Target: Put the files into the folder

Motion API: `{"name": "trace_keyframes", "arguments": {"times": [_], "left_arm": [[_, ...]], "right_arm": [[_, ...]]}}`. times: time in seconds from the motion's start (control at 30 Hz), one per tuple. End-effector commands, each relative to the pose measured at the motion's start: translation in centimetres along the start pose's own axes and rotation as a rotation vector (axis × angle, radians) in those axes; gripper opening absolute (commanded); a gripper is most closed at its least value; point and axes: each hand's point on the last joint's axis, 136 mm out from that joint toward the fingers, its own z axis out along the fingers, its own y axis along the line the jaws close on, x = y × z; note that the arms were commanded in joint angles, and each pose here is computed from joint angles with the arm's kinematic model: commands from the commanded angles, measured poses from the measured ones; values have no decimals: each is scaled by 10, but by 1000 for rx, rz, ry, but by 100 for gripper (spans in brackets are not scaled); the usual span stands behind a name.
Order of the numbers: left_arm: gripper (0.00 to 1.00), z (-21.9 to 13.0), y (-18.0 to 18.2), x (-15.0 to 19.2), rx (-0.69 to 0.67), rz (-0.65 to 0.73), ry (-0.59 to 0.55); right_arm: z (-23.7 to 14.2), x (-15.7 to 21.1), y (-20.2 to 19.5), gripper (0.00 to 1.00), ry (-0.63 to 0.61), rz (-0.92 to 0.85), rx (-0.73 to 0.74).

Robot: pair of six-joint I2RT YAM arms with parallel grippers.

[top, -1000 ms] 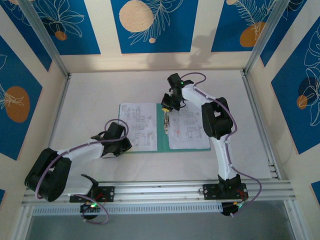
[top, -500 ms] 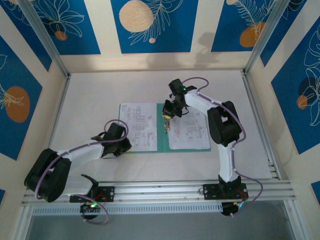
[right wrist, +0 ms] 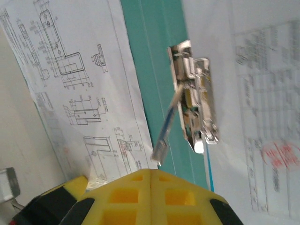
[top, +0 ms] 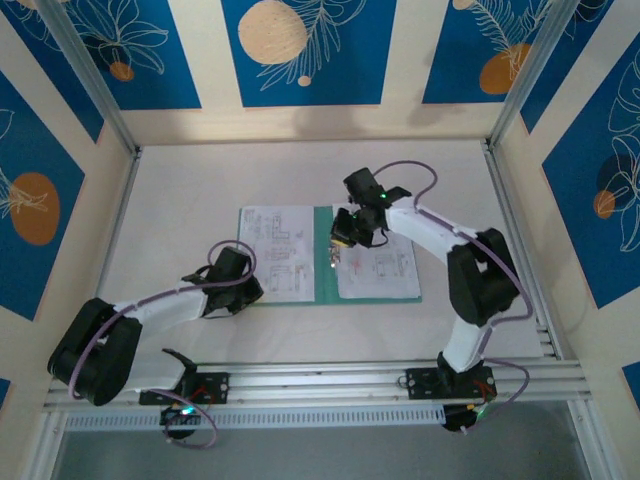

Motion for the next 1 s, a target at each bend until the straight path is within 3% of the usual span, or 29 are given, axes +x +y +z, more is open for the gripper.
{"name": "trace_keyframes", "arguments": {"times": [0.0,0.13,0.27,0.53,0.97], "left_arm": [[11,3,10,8,-26,-8,6],[11,3,8,10,-23,-3,6],[11,4,8,11,-23,0,8],[10,4,8,11,-25,3,7],[10,3,7,11,-19,7,7]], "right_arm": [[-19,11,-17,13,-76,159,-15],[-35,28,-10,30,-156,263,-240],[-36,35,1,32,-133,334,-360],[-5,32,12,31,-57,496,-428],[32,18,4,30,-26,629,-404]]}}
